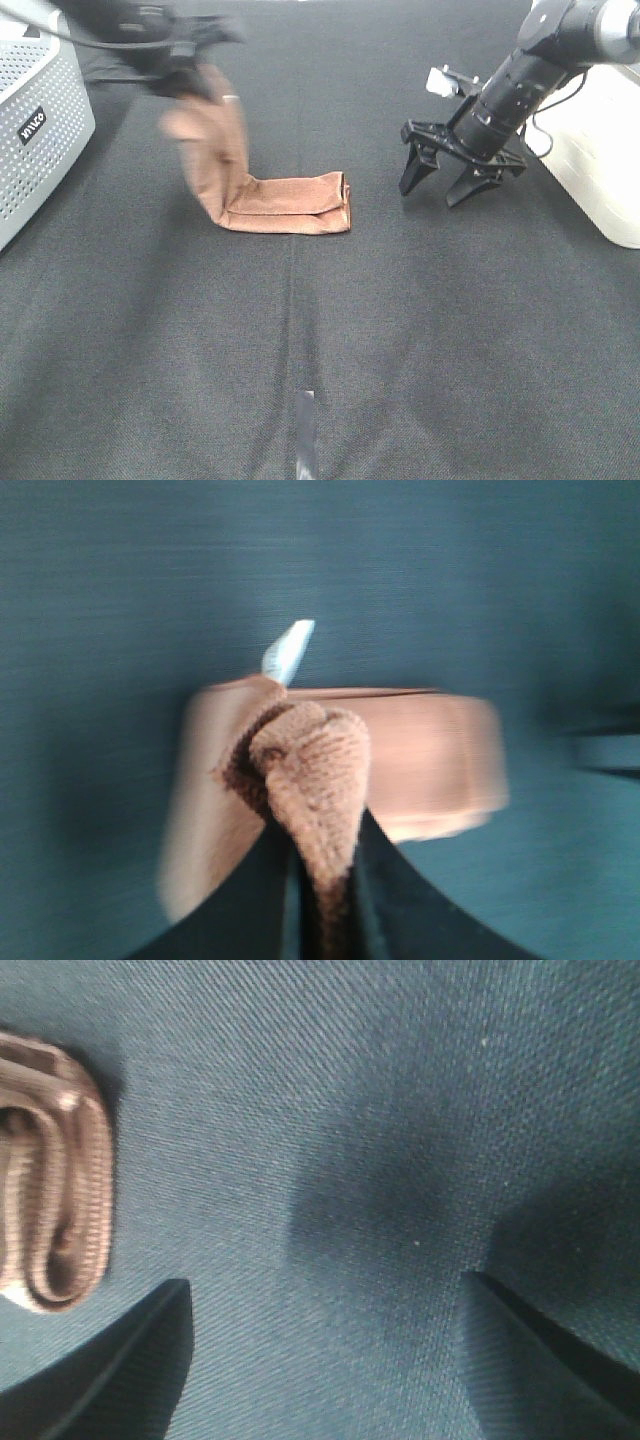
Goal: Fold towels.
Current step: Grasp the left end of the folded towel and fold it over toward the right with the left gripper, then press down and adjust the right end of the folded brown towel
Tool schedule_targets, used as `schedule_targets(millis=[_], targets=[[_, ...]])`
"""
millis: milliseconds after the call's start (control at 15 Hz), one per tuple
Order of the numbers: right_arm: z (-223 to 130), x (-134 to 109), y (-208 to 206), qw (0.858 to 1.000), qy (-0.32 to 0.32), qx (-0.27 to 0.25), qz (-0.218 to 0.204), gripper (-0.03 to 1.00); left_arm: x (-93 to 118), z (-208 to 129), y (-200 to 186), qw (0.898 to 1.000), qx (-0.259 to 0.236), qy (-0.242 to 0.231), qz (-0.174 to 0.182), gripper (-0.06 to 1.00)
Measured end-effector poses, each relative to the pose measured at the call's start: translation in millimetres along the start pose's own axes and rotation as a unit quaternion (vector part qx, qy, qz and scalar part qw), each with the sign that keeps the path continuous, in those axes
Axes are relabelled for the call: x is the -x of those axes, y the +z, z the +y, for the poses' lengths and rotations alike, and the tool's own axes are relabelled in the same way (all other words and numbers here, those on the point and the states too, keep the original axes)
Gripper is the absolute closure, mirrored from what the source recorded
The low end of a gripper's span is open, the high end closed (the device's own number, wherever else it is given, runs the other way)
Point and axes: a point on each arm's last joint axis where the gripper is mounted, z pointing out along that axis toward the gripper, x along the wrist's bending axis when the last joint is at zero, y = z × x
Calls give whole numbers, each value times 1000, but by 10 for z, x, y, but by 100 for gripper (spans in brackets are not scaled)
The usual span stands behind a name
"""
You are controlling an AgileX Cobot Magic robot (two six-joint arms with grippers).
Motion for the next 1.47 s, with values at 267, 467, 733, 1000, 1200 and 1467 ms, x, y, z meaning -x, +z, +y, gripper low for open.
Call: schedule_targets(millis=[267,467,733,1000,1200,1467], targets=[[-3,-50,-69,1000,1,1,11,28,304,-158,529,999,-31,-35,-16,81],[-9,-77,-71,1000,8,-3,25,28,453,-182,682,998,-20,-49,-31,40],[-9,-135,-154,999,9,2,37,28,507,-130,680,995,9,-85,-56,25],[10,-329,-287,993,9,18,118,28,245,203,331,995,70,-67,-30,25],[14,-667,-282,976,-9,29,218,28,-207,540,-78,990,124,-59,19,25],[-125,-1273,16,964,-59,6,260,28,-549,608,-188,990,108,-81,51,25]])
